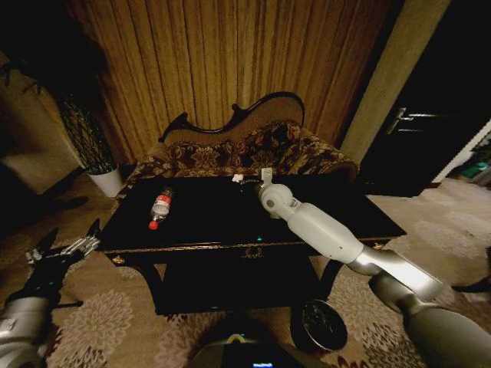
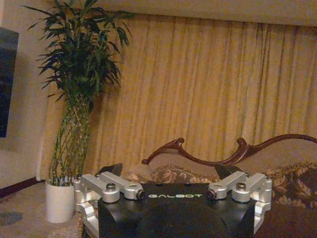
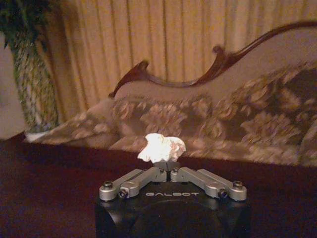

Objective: Move to the front of the table and place the trash on the table into the trash bin.

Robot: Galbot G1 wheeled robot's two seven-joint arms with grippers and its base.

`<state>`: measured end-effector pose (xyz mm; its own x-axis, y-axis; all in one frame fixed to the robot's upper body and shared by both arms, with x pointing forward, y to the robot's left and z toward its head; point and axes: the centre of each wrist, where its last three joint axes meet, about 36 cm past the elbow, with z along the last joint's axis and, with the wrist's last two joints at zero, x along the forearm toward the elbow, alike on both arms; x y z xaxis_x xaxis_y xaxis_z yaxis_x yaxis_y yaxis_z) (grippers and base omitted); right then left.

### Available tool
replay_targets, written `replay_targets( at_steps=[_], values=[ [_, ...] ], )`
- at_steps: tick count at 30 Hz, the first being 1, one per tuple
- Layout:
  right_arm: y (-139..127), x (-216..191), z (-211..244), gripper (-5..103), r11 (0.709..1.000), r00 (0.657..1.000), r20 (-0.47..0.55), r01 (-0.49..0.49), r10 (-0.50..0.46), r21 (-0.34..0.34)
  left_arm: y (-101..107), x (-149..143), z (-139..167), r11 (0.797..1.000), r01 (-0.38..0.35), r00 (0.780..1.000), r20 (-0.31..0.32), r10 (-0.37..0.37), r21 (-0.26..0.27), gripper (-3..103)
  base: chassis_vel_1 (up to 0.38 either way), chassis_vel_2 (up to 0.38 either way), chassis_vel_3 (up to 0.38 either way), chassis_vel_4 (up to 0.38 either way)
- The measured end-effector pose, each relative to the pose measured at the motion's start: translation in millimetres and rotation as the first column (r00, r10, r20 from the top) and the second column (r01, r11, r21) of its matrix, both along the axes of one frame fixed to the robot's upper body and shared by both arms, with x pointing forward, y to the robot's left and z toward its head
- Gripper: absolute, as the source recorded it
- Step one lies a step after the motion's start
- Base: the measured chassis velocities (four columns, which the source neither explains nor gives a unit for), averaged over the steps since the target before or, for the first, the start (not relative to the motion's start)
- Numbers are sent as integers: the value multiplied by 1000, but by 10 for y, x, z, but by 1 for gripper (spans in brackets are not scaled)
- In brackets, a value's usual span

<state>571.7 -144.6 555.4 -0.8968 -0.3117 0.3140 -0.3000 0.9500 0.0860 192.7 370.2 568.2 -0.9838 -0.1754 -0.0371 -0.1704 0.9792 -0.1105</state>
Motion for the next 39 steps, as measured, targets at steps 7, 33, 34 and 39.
replay_targets(
  at_steps=[7,33,34,39],
  values=[
    [-462,-79,-1,0,996,990,116,85,-83,-15,5,36,32,1000,21,1000,13,-21,0,100,0,0,0,0],
    [-1972,-1322,-290,0,953,924,264,298,-276,-49,112,226,101,994,113,991,72,-113,9,100,0,0,0,0],
    [-1972,-1322,-290,0,953,924,264,298,-276,-49,112,226,101,994,113,991,72,-113,9,100,0,0,0,0],
    [-2030,-1525,-314,0,946,921,254,319,-296,-56,181,265,68,994,109,992,65,-109,4,100,0,0,0,0]
  ],
)
